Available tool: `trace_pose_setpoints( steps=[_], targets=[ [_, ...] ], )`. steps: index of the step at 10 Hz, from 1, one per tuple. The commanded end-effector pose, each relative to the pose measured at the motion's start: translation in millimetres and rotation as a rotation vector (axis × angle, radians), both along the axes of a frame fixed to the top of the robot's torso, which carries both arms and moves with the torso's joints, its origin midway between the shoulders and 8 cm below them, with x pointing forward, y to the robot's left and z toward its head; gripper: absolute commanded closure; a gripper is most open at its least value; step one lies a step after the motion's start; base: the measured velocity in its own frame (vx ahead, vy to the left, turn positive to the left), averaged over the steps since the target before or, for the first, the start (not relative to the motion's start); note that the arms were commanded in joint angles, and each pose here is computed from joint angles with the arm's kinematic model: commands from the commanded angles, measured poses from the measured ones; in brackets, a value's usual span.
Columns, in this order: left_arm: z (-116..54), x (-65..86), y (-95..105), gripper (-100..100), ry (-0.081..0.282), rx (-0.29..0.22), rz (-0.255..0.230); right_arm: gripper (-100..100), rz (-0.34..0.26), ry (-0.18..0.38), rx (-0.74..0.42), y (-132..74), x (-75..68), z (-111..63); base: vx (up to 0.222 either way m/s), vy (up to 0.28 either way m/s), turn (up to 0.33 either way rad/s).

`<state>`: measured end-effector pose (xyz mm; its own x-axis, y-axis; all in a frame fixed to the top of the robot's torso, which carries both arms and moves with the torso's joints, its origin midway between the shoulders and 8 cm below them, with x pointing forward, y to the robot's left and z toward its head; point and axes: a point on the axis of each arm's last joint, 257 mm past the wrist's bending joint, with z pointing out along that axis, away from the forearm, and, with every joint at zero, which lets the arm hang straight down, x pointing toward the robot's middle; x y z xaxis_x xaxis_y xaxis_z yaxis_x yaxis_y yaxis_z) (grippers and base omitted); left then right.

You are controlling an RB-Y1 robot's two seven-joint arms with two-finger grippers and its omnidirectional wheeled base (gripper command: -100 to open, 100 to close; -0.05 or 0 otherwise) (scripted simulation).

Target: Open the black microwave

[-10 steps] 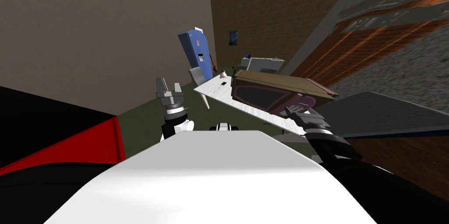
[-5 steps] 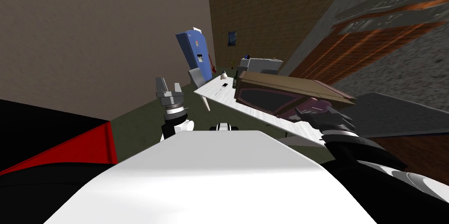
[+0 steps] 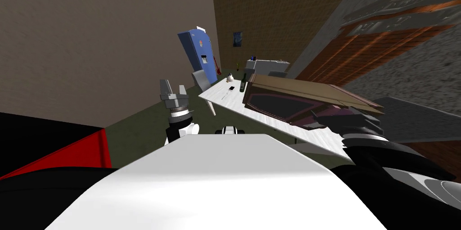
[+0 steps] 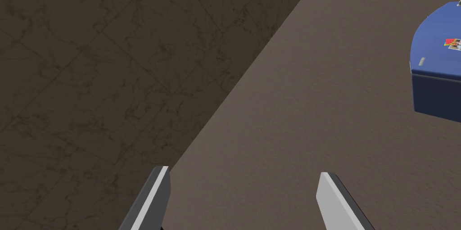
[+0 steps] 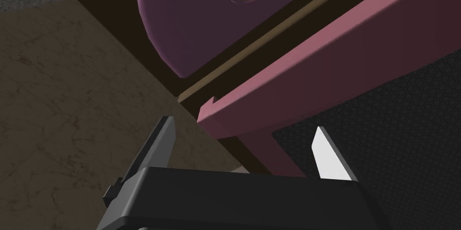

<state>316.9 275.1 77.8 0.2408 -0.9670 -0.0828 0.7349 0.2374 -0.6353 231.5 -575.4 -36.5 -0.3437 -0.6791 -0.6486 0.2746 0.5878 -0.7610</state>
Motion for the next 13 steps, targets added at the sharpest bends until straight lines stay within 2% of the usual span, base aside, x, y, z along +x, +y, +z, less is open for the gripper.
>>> trace_pose_setpoints(
  steps=[1,2,3,11,12,13],
  targets=[
    [0.0,0.0,0.0,0,0.000,0.000,0.000,100,0.000,-0.001,0.000,0,-0.1,0.8,0.010,-0.008,-0.006],
    [0.0,0.0,0.0,0,0.000,0.000,0.000,100,-0.058,-0.001,-0.001,-18,-14.4,2.2,0.036,0.144,-0.125],
    [0.0,0.0,-0.1,0,0.000,0.000,0.000,100,-0.058,-0.001,-0.001,-18,-14.4,2.2,0.047,0.205,-0.115],
    [0.0,0.0,-0.1,0,0.000,0.000,0.000,100,-0.280,-0.002,-0.003,-80,-79.9,8.1,0.021,0.217,-0.109],
    [0.1,0.0,-0.1,0,0.000,0.000,0.000,100,-0.266,-0.003,-0.001,-77,-75.5,7.5,-0.003,0.091,-0.047],
    [0.1,0.0,0.0,0,0.000,0.000,0.000,100,-0.333,-0.001,0.002,-91,-97.1,6.0,0.052,0.159,-0.109]
  ],
)
